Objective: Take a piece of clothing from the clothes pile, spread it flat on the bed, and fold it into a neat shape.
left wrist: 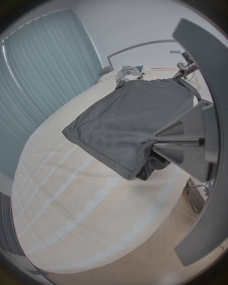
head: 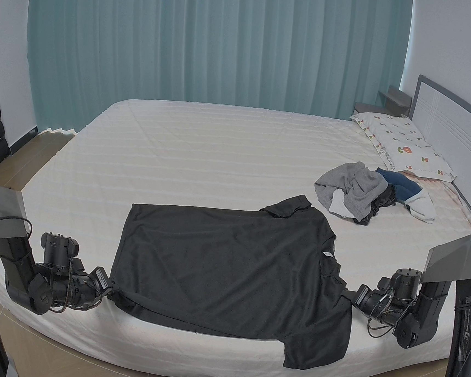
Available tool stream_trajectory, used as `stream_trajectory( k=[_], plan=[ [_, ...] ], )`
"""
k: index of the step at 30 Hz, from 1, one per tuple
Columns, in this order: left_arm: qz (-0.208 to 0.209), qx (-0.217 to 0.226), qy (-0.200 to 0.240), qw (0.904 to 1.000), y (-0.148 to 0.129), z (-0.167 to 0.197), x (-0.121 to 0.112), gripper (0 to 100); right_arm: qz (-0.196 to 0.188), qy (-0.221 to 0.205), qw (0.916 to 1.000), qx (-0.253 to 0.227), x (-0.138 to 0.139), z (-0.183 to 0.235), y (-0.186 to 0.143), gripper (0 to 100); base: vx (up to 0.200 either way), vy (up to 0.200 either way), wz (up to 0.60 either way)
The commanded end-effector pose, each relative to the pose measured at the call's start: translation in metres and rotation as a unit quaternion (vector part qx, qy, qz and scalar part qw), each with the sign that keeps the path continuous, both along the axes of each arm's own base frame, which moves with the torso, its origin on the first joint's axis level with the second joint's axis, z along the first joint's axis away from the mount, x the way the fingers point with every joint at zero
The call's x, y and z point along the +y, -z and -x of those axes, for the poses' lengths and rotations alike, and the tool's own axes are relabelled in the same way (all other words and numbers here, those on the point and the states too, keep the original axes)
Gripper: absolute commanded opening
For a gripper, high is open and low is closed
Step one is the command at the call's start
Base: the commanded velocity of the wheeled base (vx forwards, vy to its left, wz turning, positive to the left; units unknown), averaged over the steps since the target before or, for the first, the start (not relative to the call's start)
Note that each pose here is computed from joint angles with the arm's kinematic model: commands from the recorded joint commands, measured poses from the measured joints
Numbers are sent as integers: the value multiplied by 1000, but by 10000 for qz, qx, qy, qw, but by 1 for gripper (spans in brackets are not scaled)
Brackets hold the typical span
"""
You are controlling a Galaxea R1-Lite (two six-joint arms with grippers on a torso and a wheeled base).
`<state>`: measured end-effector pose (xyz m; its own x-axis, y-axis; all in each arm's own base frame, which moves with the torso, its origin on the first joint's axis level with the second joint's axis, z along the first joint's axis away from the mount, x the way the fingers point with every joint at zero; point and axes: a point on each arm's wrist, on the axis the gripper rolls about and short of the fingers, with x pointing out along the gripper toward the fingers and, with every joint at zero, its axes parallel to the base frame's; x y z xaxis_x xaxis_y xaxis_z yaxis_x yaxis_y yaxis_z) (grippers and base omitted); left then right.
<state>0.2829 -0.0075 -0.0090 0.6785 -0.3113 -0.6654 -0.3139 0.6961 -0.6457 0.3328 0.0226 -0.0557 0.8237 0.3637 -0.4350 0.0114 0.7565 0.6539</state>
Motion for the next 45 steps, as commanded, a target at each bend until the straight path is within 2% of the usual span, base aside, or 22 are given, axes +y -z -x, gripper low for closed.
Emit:
stream_trajectory(
  k=[1,8,15,16,22,25,31,33,34,37,45],
  plan=[
    [-40,-59,-78,9999,0,-4,3,0,-18,60,9998,-214,-3,-12,-3,0,0,0,0],
    [-74,-113,-300,9995,1,-10,15,0,-22,79,9988,-477,-4,-27,-4,0,0,0,0],
    [-79,-90,-298,9995,1,-9,14,0,-20,16,9990,-442,0,-30,3,0,0,0,0],
    [-79,-90,-298,9995,1,-9,14,0,-19,16,9991,-434,0,-30,3,100,0,0,0],
    [-74,-91,-293,9995,1,-9,14,0,-19,62,9989,-472,-3,-24,-2,100,0,0,0],
    [-74,-91,-293,9995,1,-9,14,0,-47,45,9986,-517,-7,-10,-19,100,0,0,0],
    [-74,-91,-293,9995,1,-9,14,0,-297,-625,9976,14,-7,40,-25,100,0,0,0],
    [-73,-75,-293,9995,2,-9,14,0,-261,-739,9969,109,-7,47,-23,100,0,0,0],
    [-74,-91,-293,9995,1,-9,14,0,-101,-942,9949,339,-4,60,-15,100,0,0,0],
    [-73,-75,-293,9995,2,-9,14,0,53,-1141,9919,554,0,68,-2,100,0,0,0],
    [-73,-75,-293,9995,1,-9,14,0,126,-1368,9889,574,12,66,4,100,0,0,0]
  ],
)
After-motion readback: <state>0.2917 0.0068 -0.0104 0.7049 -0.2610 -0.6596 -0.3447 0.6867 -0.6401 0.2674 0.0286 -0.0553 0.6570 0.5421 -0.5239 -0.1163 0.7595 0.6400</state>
